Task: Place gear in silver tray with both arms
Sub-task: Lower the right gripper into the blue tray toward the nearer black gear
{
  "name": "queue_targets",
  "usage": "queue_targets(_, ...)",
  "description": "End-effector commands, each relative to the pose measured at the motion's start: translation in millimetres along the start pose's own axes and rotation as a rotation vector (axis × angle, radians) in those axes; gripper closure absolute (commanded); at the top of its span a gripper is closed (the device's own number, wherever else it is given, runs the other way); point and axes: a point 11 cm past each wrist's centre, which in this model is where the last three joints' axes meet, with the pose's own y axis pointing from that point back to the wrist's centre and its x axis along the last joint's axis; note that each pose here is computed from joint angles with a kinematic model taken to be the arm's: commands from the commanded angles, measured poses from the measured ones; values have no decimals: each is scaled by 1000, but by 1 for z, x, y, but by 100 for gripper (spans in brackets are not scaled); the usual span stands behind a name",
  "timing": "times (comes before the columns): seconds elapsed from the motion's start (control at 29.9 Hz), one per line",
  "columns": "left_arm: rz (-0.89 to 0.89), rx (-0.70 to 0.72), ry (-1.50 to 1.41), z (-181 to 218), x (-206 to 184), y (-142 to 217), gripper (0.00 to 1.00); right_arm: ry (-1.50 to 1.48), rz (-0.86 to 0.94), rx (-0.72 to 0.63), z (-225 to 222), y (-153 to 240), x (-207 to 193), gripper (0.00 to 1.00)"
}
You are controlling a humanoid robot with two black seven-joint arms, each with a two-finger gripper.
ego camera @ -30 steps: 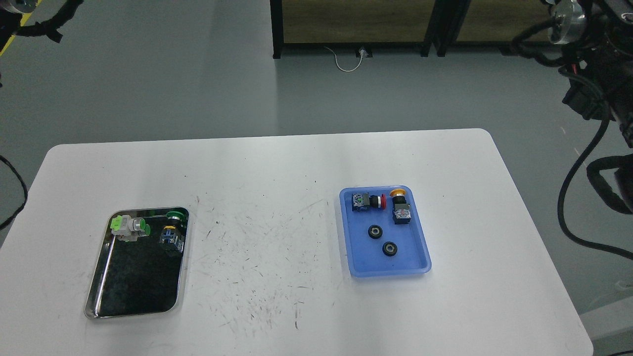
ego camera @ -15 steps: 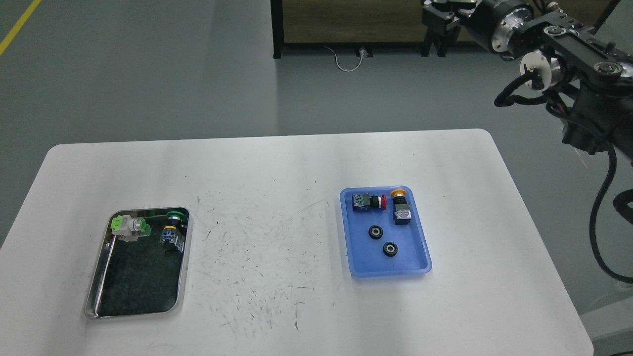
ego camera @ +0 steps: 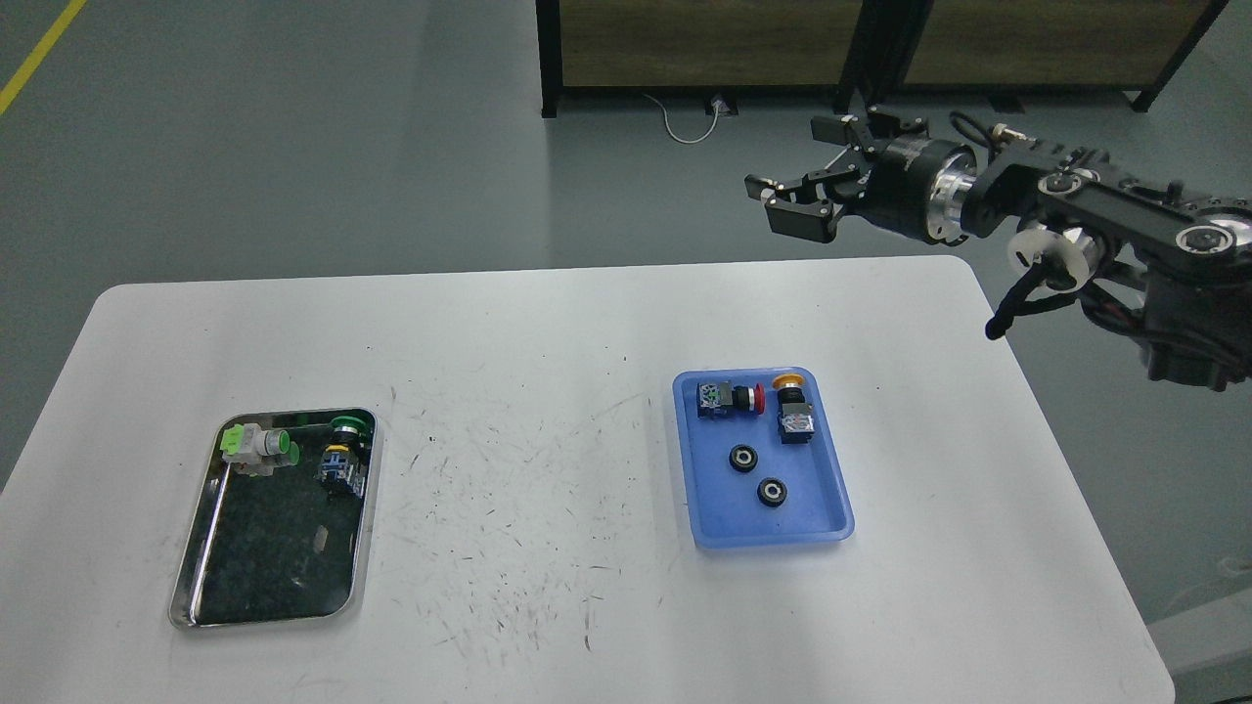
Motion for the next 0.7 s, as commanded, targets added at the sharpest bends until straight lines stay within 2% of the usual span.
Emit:
queue_targets(0.0, 38, 26, 0, -11, 15, 14, 2, -36, -45, -80, 45, 1, -20, 0)
queue_targets(0.3, 46, 57, 13, -20, 27, 30, 1, -25, -148, -218, 116, 12, -64, 0)
queue_targets(0.67, 21, 71, 46, -26, 29, 35, 2, -50, -218, -303, 159, 26, -88, 0)
